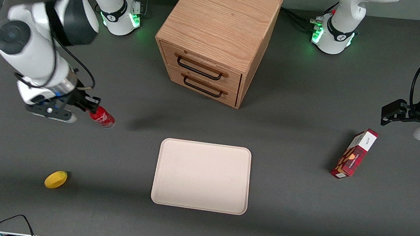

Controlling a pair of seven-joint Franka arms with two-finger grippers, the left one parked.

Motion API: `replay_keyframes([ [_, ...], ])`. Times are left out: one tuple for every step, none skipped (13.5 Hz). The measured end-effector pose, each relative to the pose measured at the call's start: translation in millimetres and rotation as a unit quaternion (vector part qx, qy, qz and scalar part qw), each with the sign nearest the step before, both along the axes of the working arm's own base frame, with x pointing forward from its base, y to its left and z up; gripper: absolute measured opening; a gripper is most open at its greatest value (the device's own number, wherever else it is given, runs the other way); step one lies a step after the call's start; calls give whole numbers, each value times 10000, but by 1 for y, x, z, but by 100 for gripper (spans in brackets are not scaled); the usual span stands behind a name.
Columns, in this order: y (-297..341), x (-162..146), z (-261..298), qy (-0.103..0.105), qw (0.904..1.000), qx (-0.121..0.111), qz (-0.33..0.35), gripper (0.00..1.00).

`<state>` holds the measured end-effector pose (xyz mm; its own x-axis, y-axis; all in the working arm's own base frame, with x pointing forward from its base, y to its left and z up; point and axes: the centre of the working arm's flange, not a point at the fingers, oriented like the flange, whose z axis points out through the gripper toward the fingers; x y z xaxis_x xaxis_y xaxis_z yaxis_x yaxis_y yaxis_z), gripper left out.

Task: Place coke bottle on tray
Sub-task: 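Lift the bottle off the table with the right gripper, then carry the bottle over the cream tray's corner with the right gripper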

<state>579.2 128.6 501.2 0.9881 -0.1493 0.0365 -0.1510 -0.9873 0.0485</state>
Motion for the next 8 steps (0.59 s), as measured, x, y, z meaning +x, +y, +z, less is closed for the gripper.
replay_keyframes([
  [3,2,26,25,10000,0,16,31],
  [12,3,50,74,9999,19,68,31],
  [25,4,69,150,9998,69,133,31],
  [43,8,84,238,9995,155,126,31],
  [64,17,95,285,9991,303,44,31],
  [83,29,97,288,9984,490,-51,31],
  [97,44,91,267,9972,669,-181,31],
  [110,61,77,212,9956,838,-369,31],
])
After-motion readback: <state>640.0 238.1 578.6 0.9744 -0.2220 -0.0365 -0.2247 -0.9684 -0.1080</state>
